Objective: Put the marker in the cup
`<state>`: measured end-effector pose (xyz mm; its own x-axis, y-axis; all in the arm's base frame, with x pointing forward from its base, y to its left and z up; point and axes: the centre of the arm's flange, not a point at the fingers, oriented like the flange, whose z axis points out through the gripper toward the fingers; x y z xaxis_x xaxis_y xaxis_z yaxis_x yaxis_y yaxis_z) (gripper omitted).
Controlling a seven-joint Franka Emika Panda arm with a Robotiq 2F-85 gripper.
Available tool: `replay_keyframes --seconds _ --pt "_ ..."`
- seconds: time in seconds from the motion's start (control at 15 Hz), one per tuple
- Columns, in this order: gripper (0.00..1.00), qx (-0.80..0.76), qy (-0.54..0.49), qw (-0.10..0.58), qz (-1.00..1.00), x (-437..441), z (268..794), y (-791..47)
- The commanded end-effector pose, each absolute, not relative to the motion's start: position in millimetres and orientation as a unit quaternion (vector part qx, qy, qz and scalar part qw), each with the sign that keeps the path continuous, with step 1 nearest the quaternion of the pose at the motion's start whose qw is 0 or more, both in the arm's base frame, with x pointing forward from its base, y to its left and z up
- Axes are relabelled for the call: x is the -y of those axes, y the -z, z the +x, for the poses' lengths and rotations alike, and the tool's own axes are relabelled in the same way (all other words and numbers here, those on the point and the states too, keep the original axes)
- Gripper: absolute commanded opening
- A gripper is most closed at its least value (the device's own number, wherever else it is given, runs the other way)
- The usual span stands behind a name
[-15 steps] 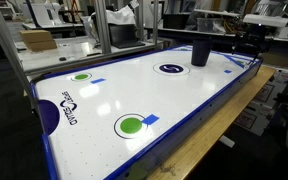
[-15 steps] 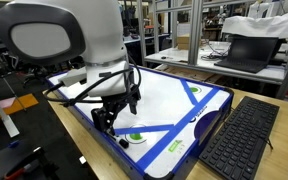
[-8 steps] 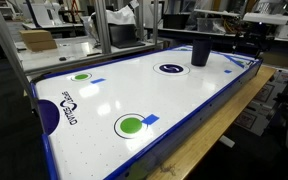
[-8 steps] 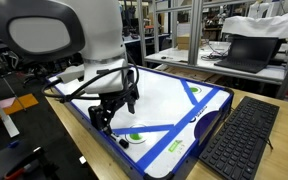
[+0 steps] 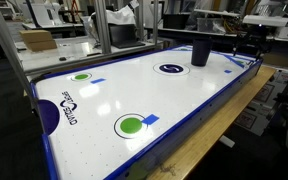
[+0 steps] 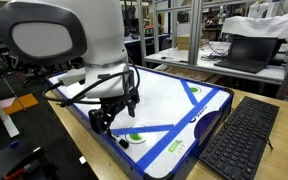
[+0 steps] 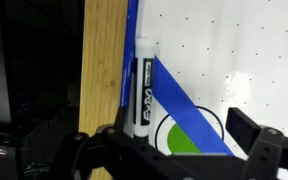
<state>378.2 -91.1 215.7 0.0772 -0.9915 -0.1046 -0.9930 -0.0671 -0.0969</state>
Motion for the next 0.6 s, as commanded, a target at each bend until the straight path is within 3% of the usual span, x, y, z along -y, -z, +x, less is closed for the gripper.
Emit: replay_keyframes --seconds 0.0,0.53 --pt "1.00 -0.681 -0.008 0.068 -0.729 95.2 386.4 -207.7" --pt "1.00 -0.684 -0.014 0.068 -0.726 98.3 392.8 -192.5"
